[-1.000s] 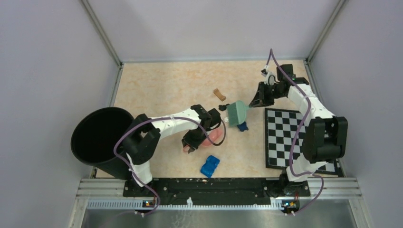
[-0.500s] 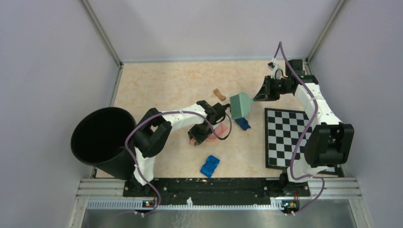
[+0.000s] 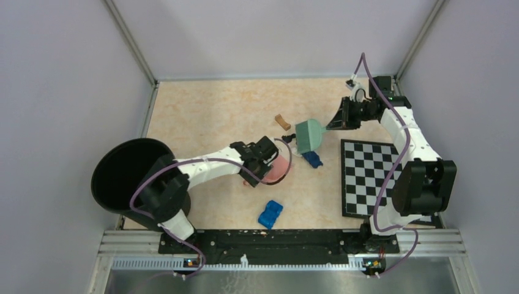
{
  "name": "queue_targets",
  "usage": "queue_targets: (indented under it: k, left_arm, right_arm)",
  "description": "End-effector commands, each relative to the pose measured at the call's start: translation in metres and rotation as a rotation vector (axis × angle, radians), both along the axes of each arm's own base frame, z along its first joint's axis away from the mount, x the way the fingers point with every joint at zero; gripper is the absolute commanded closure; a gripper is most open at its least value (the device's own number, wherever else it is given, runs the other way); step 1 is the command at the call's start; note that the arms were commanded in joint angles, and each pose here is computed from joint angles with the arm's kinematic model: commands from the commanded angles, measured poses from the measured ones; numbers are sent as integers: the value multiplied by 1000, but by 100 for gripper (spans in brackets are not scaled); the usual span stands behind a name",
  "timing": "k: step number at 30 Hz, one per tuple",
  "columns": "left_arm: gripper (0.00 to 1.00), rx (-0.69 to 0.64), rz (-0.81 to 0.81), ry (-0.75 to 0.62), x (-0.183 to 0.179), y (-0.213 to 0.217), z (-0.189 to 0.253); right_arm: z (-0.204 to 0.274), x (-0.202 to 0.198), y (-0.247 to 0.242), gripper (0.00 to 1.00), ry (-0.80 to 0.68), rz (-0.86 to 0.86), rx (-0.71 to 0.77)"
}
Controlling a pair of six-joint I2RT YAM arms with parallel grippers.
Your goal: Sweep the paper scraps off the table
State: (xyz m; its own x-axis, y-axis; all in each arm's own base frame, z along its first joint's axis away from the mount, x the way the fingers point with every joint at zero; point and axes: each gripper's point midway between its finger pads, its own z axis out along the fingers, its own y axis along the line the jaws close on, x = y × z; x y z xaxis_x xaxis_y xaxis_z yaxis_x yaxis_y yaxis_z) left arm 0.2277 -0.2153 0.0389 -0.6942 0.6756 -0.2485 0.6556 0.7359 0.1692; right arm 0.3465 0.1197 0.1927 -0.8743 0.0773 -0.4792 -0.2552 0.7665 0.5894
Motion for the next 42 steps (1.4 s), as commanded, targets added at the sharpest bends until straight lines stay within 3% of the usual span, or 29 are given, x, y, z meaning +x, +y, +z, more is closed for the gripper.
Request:
queue_targets:
  k: [1, 5, 12, 21, 26, 33, 42]
  left_arm:
    - [47, -232, 19, -177, 15, -20, 33]
    - [45, -270, -4, -207, 9, -14, 27]
    - [49, -248, -5, -147, -1, -12, 8]
    - [76, -238, 32, -155, -2, -6, 26]
    - [92, -204, 16, -83, -9, -8, 36]
    - [99, -122, 10, 67, -21, -11, 52]
    - [100, -70, -26, 122, -17, -17, 62]
  right_arm:
    - [27, 2, 1, 100, -81, -3, 39]
    - [29, 4, 1, 100, -82, -7, 34]
    - [39, 11, -14, 100, -144, -44, -61]
    - [48, 19, -59, 100, -263, -117, -335]
    - [44, 27, -77, 100, -282, -121, -451]
    - [22, 41, -79, 100, -263, -59, -655]
    - [-15, 36, -36, 100, -194, 75, -654]
